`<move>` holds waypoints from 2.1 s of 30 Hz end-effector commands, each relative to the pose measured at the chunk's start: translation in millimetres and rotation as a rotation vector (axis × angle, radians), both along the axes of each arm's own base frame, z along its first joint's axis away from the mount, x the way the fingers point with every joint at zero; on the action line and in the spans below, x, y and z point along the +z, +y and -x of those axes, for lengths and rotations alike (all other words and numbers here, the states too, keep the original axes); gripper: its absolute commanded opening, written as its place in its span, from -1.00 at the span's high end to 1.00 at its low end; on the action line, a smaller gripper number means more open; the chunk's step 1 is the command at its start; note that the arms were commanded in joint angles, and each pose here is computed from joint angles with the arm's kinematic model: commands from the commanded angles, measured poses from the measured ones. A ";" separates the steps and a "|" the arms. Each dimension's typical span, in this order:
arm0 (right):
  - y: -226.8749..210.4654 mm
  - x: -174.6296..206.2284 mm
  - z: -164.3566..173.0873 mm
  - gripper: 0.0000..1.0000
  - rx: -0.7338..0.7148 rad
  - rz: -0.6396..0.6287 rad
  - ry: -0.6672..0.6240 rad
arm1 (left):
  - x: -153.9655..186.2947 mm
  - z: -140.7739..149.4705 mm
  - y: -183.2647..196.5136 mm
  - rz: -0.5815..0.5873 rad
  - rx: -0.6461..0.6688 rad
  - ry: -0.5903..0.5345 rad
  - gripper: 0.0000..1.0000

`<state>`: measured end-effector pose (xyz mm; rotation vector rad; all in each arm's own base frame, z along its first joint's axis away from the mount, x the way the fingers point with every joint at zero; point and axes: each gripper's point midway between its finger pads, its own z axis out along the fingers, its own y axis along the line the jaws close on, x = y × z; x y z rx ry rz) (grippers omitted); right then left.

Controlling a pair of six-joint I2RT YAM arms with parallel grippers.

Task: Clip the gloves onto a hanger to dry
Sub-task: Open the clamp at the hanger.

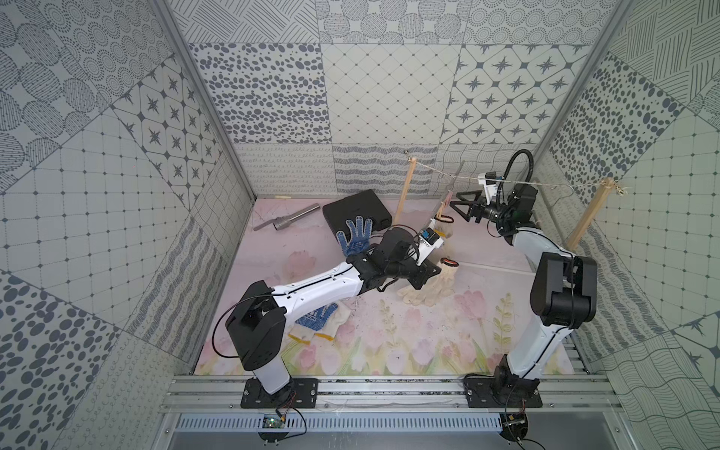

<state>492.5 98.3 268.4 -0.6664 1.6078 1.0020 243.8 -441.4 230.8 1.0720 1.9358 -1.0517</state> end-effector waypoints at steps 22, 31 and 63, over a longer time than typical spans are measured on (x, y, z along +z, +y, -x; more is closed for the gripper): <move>16.4 11.5 -14.6 -0.29 0.019 0.000 -0.024 | 12.8 3.4 -2.8 0.031 -0.018 -0.016 1.00; 22.5 8.2 -10.2 -0.34 0.062 0.005 -0.037 | 9.5 2.4 -4.6 0.026 -0.020 -0.010 1.00; 19.8 13.9 -7.9 0.49 -0.024 -0.032 -0.051 | 5.2 3.5 -12.9 0.020 -0.029 0.009 1.00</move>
